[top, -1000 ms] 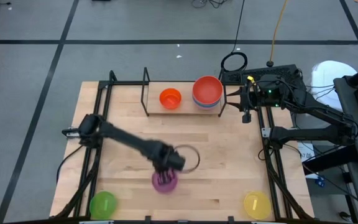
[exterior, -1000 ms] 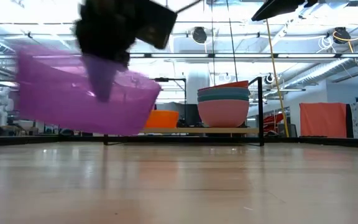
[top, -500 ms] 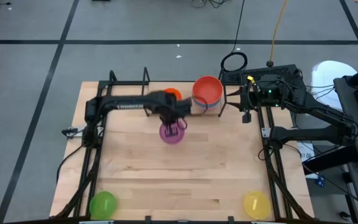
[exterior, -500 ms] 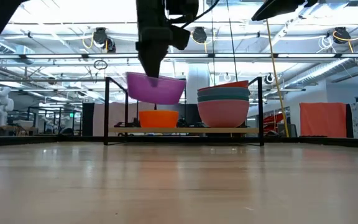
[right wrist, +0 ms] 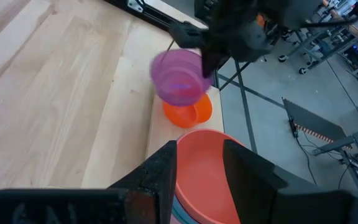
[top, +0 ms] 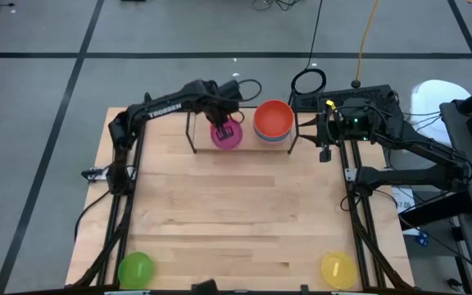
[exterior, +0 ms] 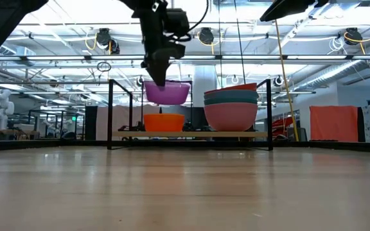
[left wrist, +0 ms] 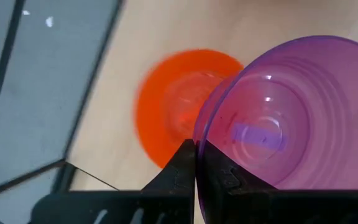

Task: Place and stack bowls onto a shelf
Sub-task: Stack the purple bowl onto the small orange bowl on the shelf

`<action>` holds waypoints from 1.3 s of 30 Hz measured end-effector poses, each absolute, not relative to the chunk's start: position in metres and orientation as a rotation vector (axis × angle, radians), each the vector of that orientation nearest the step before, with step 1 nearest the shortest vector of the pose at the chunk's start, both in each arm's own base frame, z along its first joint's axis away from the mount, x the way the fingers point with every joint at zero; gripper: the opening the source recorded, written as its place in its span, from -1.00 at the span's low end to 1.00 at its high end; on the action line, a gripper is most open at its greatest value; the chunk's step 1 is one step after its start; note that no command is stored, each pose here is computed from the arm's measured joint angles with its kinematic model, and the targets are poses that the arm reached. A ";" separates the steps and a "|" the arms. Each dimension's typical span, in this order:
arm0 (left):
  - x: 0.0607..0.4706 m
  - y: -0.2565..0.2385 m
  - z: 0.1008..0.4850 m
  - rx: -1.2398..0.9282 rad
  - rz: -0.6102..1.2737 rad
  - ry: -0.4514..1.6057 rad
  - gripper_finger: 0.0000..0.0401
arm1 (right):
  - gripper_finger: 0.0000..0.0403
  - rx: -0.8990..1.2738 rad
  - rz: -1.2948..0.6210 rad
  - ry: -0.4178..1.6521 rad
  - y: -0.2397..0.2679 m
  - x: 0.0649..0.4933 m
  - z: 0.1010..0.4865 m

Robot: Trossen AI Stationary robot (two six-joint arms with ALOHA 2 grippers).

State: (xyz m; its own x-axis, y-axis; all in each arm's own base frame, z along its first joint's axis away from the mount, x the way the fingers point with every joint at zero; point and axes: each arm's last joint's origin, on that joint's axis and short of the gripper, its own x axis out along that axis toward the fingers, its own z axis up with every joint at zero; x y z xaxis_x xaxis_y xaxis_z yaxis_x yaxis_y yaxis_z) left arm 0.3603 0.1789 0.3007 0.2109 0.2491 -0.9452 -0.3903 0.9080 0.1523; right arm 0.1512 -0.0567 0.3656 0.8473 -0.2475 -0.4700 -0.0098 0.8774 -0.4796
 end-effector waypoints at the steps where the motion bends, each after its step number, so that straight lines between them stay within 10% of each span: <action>1: 0.358 0.185 0.300 -0.132 0.457 1.276 -0.98 | -0.38 -0.490 -0.131 0.550 -0.057 0.151 0.366; 39: 0.339 0.232 0.250 -0.198 0.465 1.237 -0.80 | -0.38 -0.519 -0.128 0.554 -0.057 0.151 0.366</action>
